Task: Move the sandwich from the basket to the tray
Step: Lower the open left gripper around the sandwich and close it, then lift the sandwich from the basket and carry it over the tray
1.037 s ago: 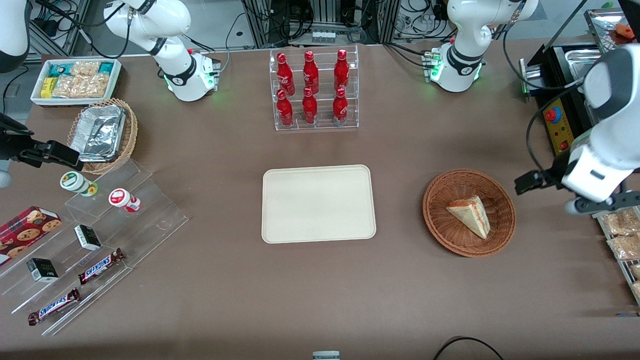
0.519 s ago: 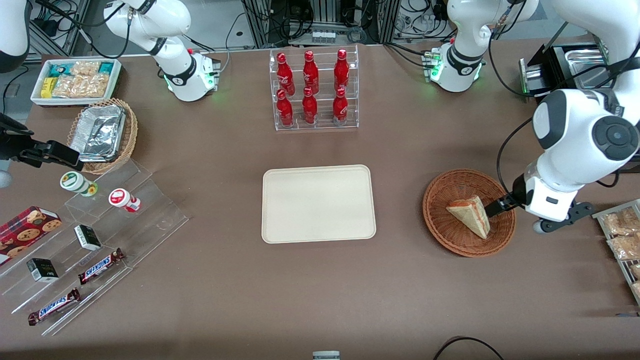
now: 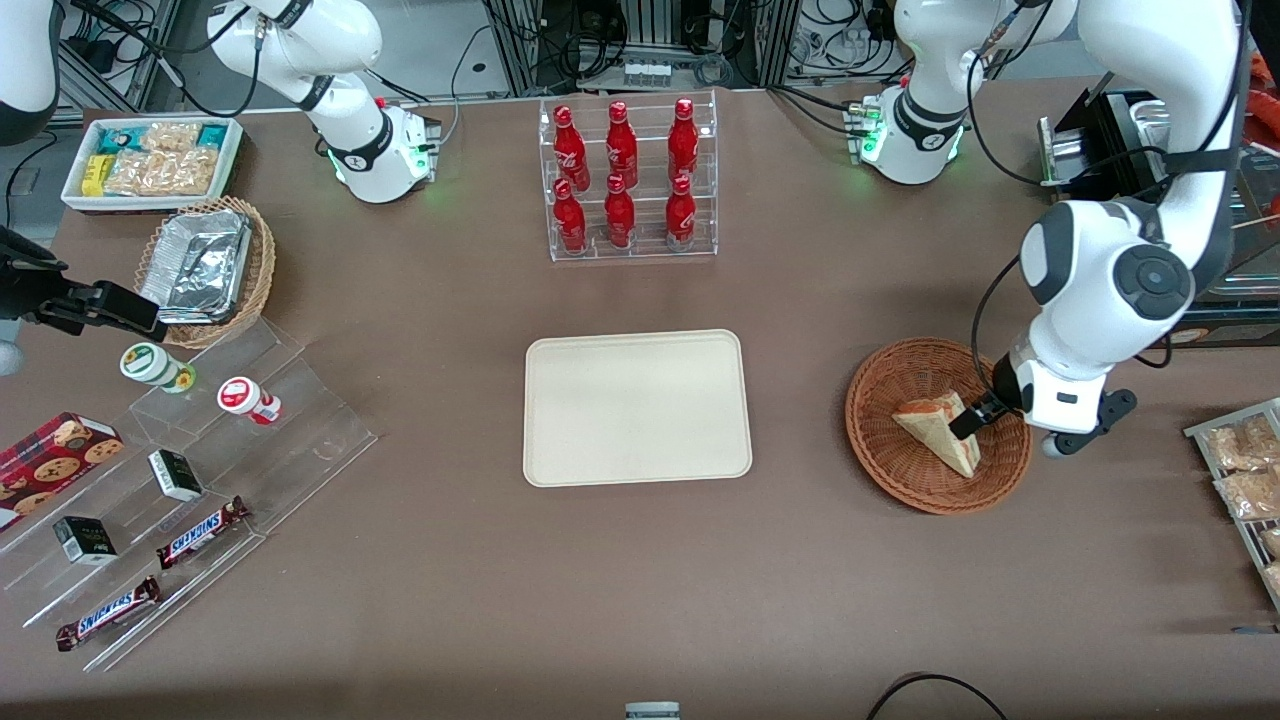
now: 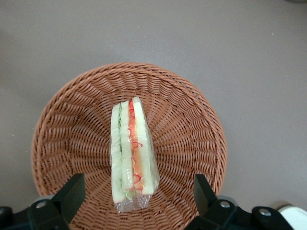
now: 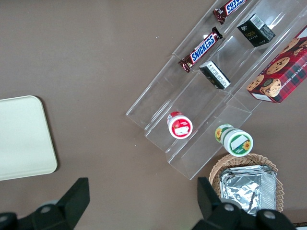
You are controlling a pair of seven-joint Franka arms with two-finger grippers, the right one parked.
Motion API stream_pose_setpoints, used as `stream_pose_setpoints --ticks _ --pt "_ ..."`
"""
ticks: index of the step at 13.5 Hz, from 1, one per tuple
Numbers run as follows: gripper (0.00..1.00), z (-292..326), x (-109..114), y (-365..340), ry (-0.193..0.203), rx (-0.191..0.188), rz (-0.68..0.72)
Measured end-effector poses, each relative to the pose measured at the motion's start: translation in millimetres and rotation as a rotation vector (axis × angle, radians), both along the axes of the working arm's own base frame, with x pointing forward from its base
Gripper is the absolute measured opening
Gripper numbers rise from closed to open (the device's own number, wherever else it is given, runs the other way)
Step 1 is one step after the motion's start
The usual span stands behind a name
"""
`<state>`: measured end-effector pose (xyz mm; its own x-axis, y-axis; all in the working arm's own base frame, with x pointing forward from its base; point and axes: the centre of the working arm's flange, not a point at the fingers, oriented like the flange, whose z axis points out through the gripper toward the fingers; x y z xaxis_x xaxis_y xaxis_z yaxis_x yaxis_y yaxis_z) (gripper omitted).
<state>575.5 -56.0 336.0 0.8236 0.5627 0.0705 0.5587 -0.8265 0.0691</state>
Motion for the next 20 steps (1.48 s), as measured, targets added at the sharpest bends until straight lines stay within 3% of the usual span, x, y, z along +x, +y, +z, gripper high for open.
stream_pose_setpoints --ticks 5,8,13,17,20 --pt "1.0 -40.0 -25.4 2.3 -0.026 -0.007 0.027" --pt "1.0 -54.5 -28.0 2.8 -0.042 -0.015 0.051" --pt "0.97 -92.1 -28.9 2.5 -0.03 -0.021 0.071" --pt "0.52 -99.0 -29.0 -10.4 -0.024 -0.022 0.049" --pt "0.37 -87.7 -22.6 -14.3 -0.031 -0.022 0.043"
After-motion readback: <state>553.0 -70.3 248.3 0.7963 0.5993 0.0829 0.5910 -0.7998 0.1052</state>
